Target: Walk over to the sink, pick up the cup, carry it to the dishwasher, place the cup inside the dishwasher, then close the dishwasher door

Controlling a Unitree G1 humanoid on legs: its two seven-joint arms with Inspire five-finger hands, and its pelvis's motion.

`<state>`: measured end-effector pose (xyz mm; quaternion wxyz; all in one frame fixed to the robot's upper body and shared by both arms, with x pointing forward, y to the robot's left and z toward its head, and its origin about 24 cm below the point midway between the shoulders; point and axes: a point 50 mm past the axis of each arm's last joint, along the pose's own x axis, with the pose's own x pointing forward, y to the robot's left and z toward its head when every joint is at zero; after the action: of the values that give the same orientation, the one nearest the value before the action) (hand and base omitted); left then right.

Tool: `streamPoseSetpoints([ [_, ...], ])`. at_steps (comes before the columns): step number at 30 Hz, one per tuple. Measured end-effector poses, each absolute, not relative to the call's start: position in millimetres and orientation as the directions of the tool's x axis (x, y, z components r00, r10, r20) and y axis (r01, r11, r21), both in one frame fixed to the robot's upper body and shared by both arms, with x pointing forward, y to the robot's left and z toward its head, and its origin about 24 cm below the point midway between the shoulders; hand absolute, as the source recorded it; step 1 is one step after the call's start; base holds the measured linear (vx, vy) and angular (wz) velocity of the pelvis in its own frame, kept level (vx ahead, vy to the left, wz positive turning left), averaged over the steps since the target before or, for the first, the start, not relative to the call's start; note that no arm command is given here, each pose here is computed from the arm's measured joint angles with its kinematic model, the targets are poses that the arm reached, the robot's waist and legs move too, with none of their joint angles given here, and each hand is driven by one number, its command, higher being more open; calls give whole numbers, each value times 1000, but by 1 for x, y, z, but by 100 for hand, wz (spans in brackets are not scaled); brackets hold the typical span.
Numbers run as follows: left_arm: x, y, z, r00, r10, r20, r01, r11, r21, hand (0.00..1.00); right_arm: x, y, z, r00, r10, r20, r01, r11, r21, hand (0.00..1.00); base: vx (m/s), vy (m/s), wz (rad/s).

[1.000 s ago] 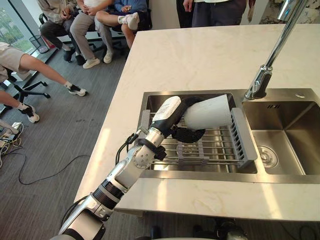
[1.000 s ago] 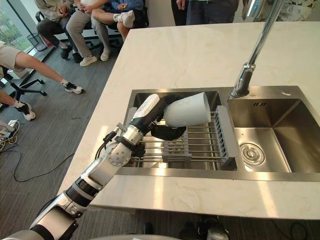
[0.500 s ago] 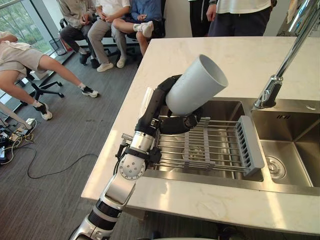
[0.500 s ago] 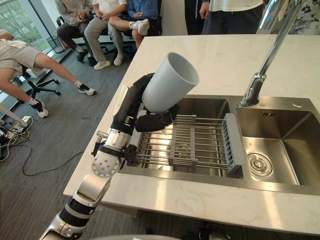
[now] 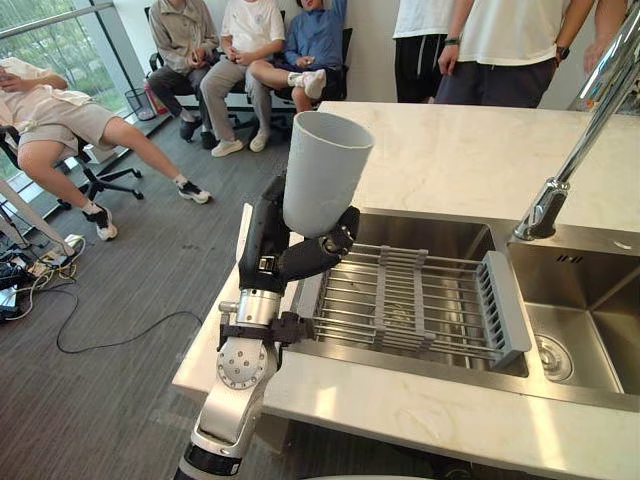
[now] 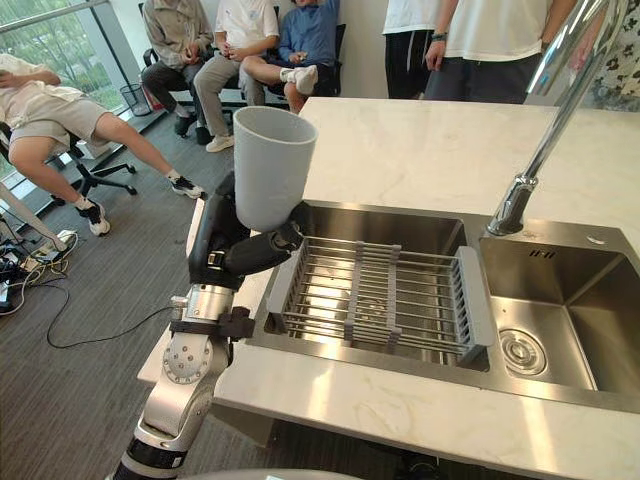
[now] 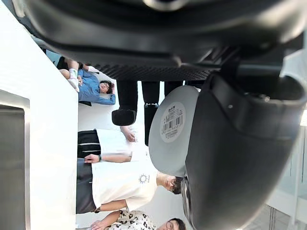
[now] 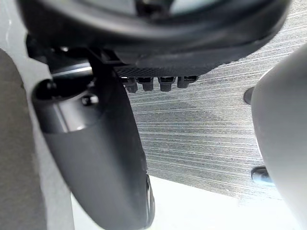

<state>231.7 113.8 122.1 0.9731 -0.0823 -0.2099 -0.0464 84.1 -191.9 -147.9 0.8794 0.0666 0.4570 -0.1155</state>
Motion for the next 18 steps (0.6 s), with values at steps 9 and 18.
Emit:
streamPoseSetpoints([
  [9, 224, 120, 122, 911, -13, 412, 111, 970, -216, 0, 85, -187, -148, 554, -132, -822, 268, 963, 26, 100, -1, 4, -7],
  [18, 216, 131, 129, 899, 56, 434, 65, 963, -260, 0, 100, -176, -144, 591, -108, -799, 255, 965, 58, 100, -15, 18, -33],
])
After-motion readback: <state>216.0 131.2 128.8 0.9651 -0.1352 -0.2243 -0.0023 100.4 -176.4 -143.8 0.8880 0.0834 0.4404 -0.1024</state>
